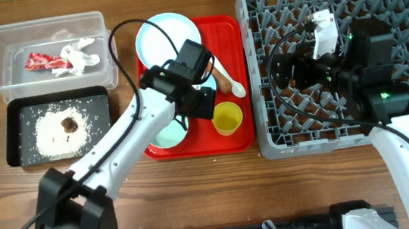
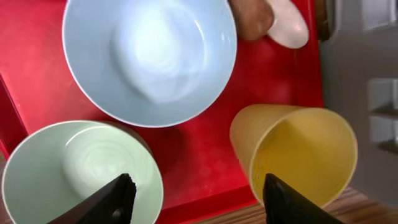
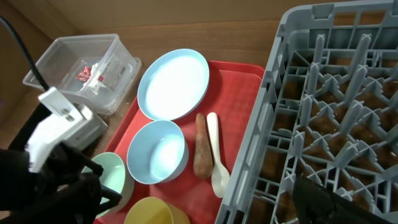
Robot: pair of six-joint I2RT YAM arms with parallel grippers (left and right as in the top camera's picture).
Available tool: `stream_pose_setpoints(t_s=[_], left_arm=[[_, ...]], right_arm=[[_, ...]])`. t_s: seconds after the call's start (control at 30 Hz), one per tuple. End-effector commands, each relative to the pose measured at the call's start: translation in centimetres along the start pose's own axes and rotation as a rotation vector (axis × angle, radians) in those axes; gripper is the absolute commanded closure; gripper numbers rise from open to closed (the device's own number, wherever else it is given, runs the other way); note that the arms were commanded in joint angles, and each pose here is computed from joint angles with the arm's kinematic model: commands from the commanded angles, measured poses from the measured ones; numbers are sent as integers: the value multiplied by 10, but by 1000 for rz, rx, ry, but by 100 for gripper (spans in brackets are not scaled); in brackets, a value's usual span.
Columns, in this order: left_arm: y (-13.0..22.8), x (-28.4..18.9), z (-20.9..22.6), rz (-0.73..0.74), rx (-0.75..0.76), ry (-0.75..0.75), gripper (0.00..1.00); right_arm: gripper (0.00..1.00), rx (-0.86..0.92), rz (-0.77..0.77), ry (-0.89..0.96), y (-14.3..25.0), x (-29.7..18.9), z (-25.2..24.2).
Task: Sort waste into correct bins and load items into the dishwasher rack
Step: 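Set the green bowl back on the red tray, grasp the yellow cup, then lift the yellow cup and hand it to the right gripper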
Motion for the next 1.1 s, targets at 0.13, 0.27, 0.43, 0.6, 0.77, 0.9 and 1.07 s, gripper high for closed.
stream_pose_setpoints(t_s=[0.13, 0.27, 0.43, 0.6, 0.77, 0.9, 1.07], left_arm=[[5, 5, -17, 59, 110, 148, 38], [9, 33, -18, 142, 104, 159, 51], [12, 54, -16, 194, 97, 143, 69], [9, 53, -22, 177, 98, 187, 83], [5, 51, -31, 168, 96, 289, 96], [-12, 19, -18, 122, 14, 479, 96], [-48, -53, 44, -104, -48, 1032, 96]], right_arm=[[0, 6, -10, -2, -5, -1, 1], [0, 6, -9, -2, -5, -1, 1], [0, 6, -10, -2, -5, -1, 1], [0, 6, -10, -2, -5, -1, 1], [0, 6, -10, -2, -5, -1, 1], [0, 6, -10, -4, -5, -1, 1], [0, -29, -44, -176, -13, 2, 17]])
Point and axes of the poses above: each gripper's point midway between its finger pads, its own x axis out along the fingers, its own z axis along the line the jaws close on, y = z × x, the point moved 7 cm from there along -x, back along the fingers
